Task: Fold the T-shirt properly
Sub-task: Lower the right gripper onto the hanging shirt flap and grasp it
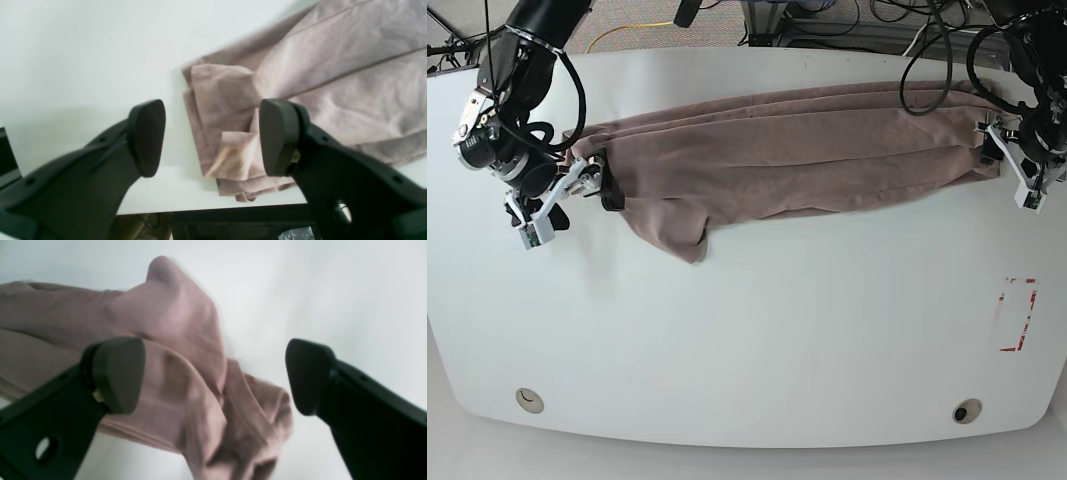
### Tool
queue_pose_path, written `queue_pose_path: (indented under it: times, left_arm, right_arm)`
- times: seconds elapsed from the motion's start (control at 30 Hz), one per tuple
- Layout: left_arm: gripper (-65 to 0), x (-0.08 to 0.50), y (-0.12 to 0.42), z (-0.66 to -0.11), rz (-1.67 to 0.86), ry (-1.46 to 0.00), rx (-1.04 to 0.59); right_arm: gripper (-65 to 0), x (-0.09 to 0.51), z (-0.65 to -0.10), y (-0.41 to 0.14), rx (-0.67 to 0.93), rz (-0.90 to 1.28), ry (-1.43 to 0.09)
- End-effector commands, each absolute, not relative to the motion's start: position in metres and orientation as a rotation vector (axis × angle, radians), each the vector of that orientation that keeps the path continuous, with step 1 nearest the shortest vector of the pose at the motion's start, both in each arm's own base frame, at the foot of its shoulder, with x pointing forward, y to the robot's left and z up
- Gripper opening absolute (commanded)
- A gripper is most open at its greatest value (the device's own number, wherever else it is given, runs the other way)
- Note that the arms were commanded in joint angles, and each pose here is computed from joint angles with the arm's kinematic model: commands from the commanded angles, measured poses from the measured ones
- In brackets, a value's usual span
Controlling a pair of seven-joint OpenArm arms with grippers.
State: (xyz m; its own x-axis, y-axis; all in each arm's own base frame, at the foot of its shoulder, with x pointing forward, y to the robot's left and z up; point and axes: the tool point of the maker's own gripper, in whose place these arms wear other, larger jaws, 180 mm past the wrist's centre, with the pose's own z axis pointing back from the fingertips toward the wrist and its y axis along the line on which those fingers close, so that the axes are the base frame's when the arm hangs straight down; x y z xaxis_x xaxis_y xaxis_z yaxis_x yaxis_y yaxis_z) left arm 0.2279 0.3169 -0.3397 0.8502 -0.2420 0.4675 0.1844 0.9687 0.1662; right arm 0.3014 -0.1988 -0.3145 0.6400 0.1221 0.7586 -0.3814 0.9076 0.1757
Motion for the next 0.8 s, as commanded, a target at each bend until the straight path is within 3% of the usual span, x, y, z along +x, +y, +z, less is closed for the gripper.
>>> queue_pose_path:
  times: [0.0,0.37,0.63,0.77]
  left_arm:
    - [-24.2,0.225,0.325,-0.351,-0.190,-0.481,0.126]
    - [-24.2,0.209,0.334,-0.384,-0.178,-0.379,0.142]
    - [-24.2,0.199,0.333,-0.389,-0.181,-0.355,0.137]
    - [-24.2,0.199,0.333,-0.390,-0.179,-0.355,0.135]
  right_arm:
    - [-0.6,0.321,-0.310,-0.189,0.390,0.303,-0.856]
    - [-0.8,0.371,-0.344,-0.152,0.580,0.278,-0.765]
    - [-1.0,0.377,-0.376,-0.145,0.546,0.288,-0.664]
    - [-9.8,0.378,-0.382,-0.131,0.544,0.312,-0.644]
